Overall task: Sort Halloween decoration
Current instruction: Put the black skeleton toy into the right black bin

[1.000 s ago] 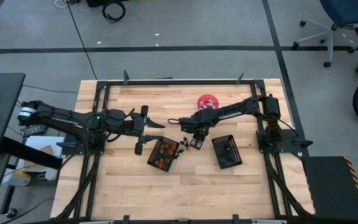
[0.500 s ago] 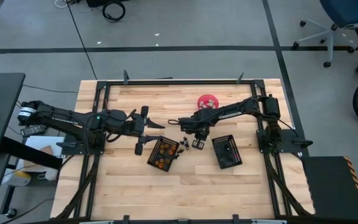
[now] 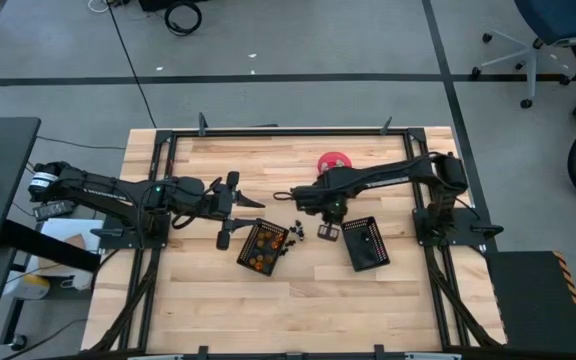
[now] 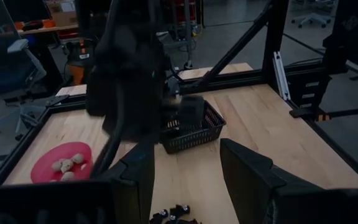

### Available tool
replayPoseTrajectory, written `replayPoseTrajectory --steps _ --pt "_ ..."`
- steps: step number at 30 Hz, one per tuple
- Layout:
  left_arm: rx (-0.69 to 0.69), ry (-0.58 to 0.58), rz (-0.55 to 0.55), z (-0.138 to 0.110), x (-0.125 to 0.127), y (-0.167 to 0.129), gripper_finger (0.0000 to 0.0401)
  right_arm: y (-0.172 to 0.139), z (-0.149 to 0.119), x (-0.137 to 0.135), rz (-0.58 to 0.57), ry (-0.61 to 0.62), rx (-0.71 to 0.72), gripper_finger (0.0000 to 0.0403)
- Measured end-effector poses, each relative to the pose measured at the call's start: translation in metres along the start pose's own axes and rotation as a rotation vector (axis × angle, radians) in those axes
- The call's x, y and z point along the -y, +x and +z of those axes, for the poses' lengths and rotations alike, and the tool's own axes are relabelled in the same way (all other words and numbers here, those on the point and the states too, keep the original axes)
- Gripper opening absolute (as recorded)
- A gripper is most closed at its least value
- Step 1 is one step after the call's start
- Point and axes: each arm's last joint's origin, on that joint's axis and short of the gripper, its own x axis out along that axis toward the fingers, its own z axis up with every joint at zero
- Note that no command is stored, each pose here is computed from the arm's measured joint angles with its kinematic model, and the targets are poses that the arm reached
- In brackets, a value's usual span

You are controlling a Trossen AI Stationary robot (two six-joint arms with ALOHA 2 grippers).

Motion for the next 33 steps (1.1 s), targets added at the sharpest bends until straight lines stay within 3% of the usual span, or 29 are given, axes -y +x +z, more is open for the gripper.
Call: replayPoseTrajectory --steps 8,18,21,26,33 --pt "0.0 -0.001 0.001 0.0 0.0 0.0 0.0155 0.012 -0.043 -0.012 -0.089 0.029 -0.268 0.0081" --pt "0.017 -0.023 0.003 0.002 -0.001 0.0 0.0155 0.022 -0.051 -0.015 -0.067 0.046 -0.327 0.0179" --pt "0.02 -0.023 0.004 0.002 -0.001 0.0 0.0155 0.01 -0.043 -0.013 -0.086 0.052 -0.268 0.0196" --pt "0.018 -0.023 0.003 0.002 -0.001 0.0 0.0155 -0.016 -0.023 -0.015 -0.162 0.033 -0.046 0.0198" --pt "0.012 -0.022 0.003 0.001 -0.001 0.0 0.0155 -0.011 0.01 -0.021 -0.054 -0.063 0.228 0.0183"
